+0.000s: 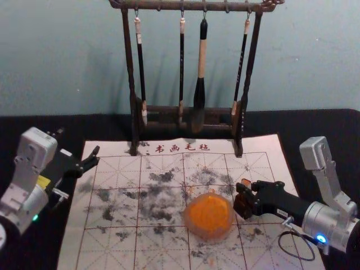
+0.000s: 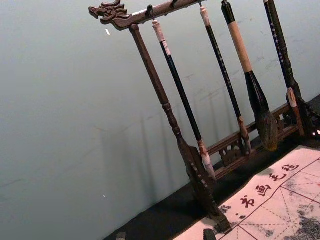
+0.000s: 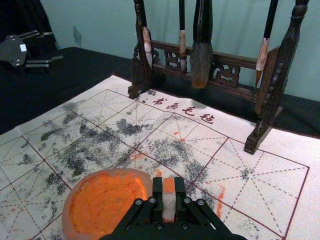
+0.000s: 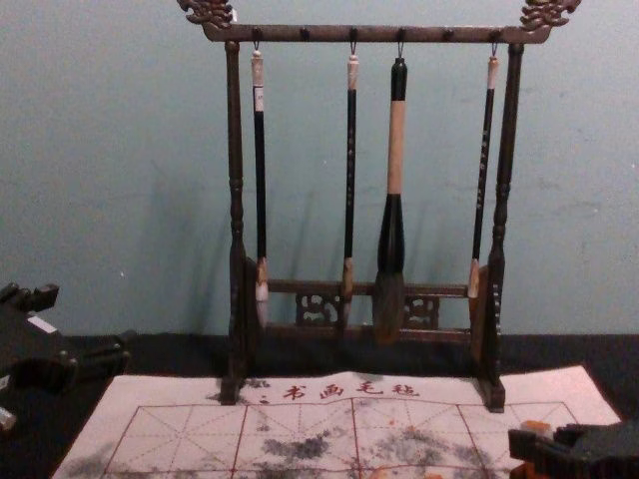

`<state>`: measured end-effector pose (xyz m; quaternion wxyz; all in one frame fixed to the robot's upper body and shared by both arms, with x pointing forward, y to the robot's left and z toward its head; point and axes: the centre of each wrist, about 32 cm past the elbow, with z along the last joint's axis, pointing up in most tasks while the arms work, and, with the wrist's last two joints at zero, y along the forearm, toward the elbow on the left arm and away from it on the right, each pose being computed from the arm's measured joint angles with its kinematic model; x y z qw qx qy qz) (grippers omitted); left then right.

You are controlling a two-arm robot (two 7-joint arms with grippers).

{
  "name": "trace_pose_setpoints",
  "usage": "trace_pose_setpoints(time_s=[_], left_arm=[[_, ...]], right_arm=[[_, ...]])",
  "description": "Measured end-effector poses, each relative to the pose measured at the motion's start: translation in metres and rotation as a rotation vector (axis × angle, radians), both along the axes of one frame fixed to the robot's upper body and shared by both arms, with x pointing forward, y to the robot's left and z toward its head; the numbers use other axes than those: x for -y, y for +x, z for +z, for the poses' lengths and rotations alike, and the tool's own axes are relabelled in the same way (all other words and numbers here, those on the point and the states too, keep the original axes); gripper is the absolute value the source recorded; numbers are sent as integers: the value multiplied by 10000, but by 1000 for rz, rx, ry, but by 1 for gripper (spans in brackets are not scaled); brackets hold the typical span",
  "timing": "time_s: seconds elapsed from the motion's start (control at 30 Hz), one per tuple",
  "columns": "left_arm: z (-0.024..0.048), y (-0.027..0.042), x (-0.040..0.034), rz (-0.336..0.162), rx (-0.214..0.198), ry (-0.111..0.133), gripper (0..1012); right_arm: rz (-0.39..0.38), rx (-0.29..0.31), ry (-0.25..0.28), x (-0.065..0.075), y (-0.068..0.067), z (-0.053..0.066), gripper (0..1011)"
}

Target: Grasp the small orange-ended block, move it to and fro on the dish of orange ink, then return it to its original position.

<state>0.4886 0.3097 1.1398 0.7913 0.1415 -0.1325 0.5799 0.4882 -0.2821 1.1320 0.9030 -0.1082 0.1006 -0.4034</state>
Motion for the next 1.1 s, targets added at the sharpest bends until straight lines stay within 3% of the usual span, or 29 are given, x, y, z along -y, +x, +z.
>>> trace_pose_setpoints(time_s=[1.1], left_arm=[[0, 0, 0, 0, 0, 0, 1001]], right_arm=[[0, -2, 8, 10, 33, 30, 91]])
